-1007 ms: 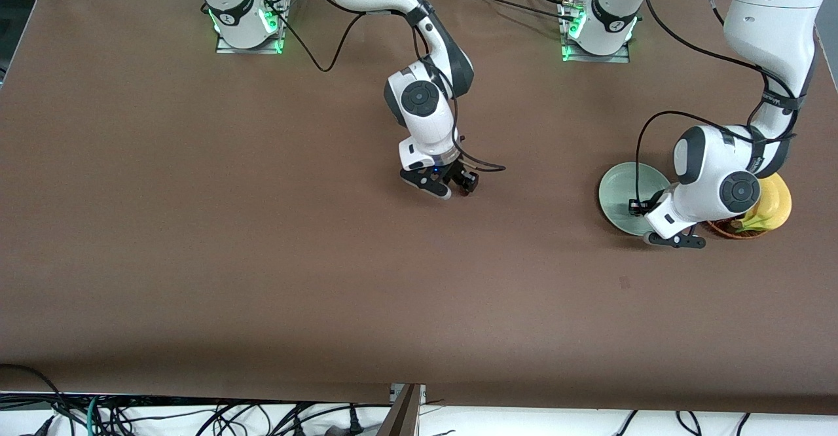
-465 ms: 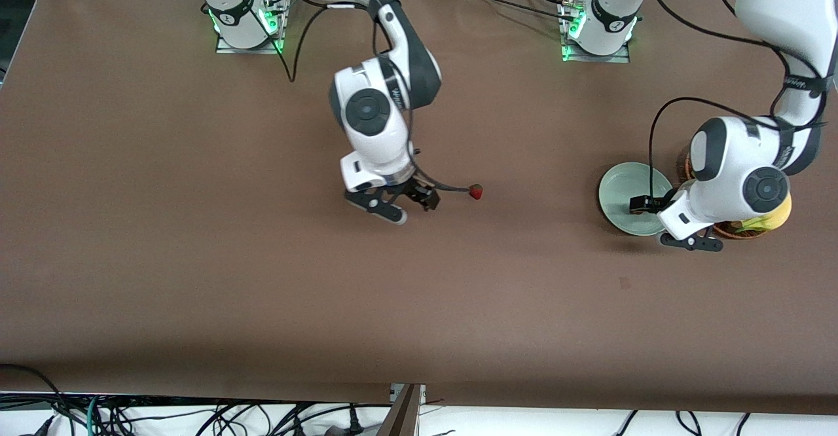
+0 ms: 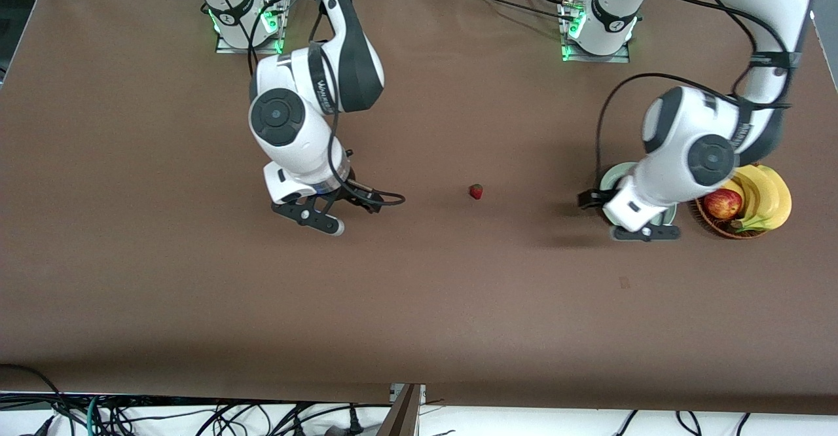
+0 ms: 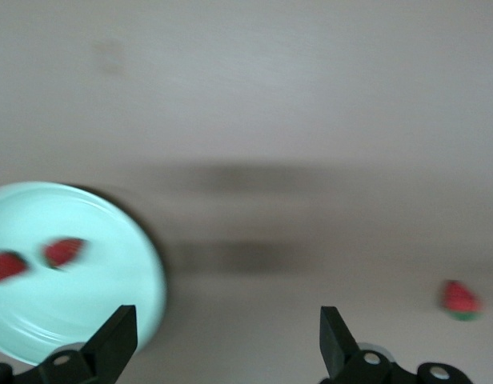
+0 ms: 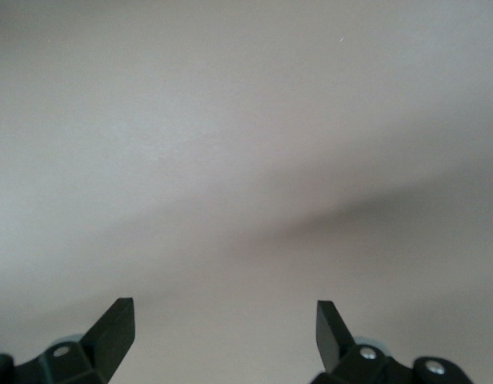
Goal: Collect all strawberries into plate
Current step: 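Reach the left gripper to the third strawberry while the right arm returns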
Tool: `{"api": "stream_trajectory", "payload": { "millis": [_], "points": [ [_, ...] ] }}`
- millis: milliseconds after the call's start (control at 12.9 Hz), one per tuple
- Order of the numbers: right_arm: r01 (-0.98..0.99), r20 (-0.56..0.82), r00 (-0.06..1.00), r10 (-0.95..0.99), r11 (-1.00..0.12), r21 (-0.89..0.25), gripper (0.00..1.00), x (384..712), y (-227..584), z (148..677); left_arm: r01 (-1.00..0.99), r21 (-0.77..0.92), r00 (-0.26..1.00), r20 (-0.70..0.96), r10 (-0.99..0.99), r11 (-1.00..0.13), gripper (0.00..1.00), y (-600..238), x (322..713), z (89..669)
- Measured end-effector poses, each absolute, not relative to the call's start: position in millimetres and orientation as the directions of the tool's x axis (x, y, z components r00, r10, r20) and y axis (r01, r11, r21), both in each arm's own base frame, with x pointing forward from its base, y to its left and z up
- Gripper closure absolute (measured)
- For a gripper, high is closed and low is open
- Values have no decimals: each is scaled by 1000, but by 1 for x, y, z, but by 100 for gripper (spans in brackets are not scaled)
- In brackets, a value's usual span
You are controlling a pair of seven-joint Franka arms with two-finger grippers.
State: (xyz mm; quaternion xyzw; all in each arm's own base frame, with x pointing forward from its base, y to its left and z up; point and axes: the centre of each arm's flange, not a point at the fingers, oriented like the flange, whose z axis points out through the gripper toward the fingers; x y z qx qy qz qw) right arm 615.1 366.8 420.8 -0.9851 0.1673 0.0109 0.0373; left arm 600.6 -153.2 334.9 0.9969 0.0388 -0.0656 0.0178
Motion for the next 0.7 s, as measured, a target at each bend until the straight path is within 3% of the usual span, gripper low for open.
{"api": "stream_trajectory", "payload": {
  "millis": [310,697],
  "points": [
    [-297,-55,955,-293,-951,-90,0,632,299,452,197,60,977,-100,191,-979,0,-265,569,338],
    [-237,-152,962,-225,-969,-67,0,637,185,500,266,-13,964,-28,266,-964,0,-354,527,296]
  ]
}}
